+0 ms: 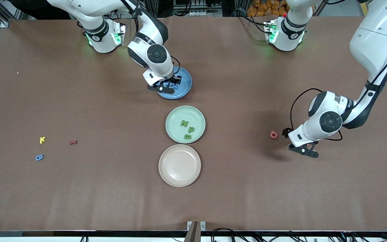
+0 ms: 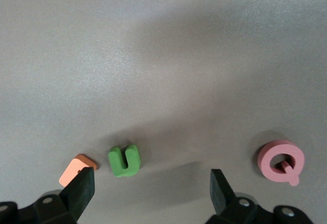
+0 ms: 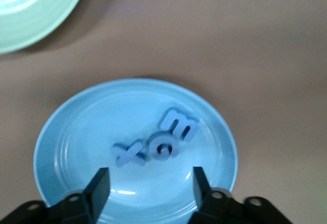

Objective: Sort letters by color into matching plates
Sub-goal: 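Lower the blue G onto the blue plate with the right gripper and release, then grasp a blue letter with the right gripper while the left grasps green u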

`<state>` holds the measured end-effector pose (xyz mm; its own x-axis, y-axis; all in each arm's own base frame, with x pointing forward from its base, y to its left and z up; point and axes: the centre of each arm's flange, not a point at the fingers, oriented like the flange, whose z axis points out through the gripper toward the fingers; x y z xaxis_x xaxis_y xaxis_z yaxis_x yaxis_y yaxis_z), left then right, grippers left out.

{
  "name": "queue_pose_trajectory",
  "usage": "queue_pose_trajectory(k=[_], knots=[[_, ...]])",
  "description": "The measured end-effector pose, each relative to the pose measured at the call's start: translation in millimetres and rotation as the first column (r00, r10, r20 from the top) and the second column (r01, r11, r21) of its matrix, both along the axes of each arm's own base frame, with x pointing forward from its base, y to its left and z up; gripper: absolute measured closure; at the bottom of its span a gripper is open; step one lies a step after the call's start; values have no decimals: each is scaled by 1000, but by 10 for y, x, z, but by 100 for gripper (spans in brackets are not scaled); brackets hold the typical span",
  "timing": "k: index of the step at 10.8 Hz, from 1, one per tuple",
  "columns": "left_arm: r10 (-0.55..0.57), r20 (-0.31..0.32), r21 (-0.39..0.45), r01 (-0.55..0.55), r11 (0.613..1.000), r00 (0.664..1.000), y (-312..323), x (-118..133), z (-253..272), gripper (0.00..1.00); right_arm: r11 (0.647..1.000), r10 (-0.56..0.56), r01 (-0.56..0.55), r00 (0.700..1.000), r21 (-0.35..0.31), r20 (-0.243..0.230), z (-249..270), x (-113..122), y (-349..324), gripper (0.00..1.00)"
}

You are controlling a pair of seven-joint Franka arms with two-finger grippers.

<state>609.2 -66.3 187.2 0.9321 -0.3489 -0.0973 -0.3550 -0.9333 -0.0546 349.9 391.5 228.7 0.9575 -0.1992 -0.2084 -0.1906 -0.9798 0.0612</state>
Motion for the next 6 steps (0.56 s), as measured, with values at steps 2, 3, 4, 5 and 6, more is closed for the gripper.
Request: queue_pose_trajectory(k=[2,3,4,5,6], knots=[[1,-8,1,-1,1000,1000,9,-24,-25,0,999,-25,25,1000,-33,-3,113,214,-211,1],[2,-11,1,-2,1000,1000,17,-32,-42,0,999,-12,12,1000,-39,6,209,364,-373,0],[4,-12,-2,-4,1000,1000,28,-37,-65,0,999,12,-11,1000,-37,15,306,557,-602,0],[7,-13,-5,-7,1000,1000,43,-40,-86,0,999,44,-43,999,-24,28,396,810,-934,0],[10,-13,-7,-10,1000,1000,56,-40,-101,0,997,80,-80,996,-7,39,459,1064,-1329,0]])
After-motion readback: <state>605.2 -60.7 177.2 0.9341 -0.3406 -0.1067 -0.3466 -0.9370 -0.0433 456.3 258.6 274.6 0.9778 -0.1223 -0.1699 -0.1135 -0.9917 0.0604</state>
